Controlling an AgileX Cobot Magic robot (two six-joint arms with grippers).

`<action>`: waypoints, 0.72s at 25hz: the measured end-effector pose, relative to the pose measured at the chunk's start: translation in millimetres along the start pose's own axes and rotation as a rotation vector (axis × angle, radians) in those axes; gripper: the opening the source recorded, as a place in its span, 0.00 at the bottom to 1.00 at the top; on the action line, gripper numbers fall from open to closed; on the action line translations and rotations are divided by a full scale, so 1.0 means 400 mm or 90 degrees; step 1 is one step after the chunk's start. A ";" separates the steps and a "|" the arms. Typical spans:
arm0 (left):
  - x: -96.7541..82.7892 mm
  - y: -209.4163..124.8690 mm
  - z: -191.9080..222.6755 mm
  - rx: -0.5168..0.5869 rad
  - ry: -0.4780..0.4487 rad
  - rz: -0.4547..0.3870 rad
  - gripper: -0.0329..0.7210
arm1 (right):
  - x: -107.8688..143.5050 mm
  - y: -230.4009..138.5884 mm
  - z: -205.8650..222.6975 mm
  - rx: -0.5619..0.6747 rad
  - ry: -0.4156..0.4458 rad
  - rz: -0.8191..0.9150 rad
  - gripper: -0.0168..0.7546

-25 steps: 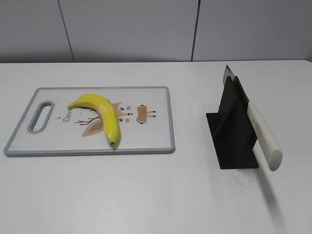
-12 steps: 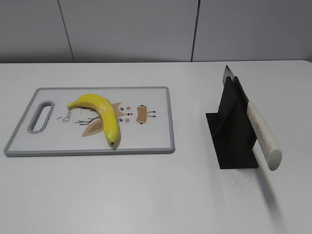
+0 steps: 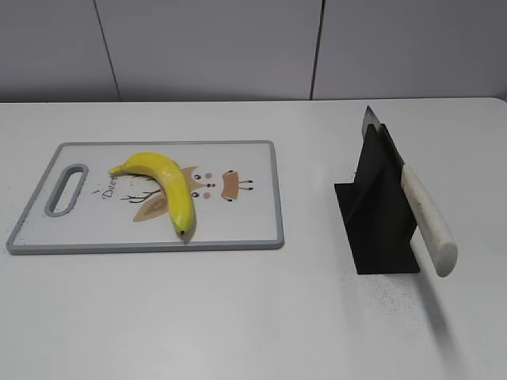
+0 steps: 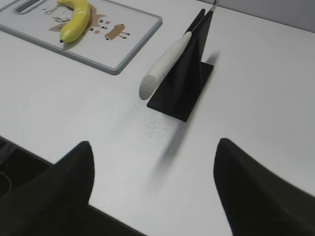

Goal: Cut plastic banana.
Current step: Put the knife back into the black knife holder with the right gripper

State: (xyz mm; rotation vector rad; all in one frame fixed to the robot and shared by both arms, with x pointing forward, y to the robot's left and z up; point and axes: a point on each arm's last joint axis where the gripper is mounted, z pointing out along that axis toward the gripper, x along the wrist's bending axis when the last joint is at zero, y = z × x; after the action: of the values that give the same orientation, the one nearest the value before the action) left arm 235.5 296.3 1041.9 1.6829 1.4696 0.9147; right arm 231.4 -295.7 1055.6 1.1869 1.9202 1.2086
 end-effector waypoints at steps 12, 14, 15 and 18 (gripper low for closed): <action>0.000 0.000 0.000 0.000 0.001 0.000 0.74 | 0.005 0.002 0.004 -0.001 -0.160 0.081 0.76; 0.000 0.000 0.000 0.000 0.001 0.000 0.74 | 0.005 0.002 0.005 -0.001 -0.165 0.084 0.76; 0.000 0.000 0.000 0.000 0.001 0.000 0.74 | 0.005 0.002 0.005 -0.001 -0.165 0.084 0.76; 0.000 0.000 0.000 0.000 0.001 0.000 0.74 | 0.005 0.002 0.005 -0.001 -0.166 0.084 0.76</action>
State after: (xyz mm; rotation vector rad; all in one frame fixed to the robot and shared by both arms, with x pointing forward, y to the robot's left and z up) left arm 235.5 296.3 1041.9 1.6825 1.4704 0.9153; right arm 232.3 -292.9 1055.6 1.4148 1.6704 1.0611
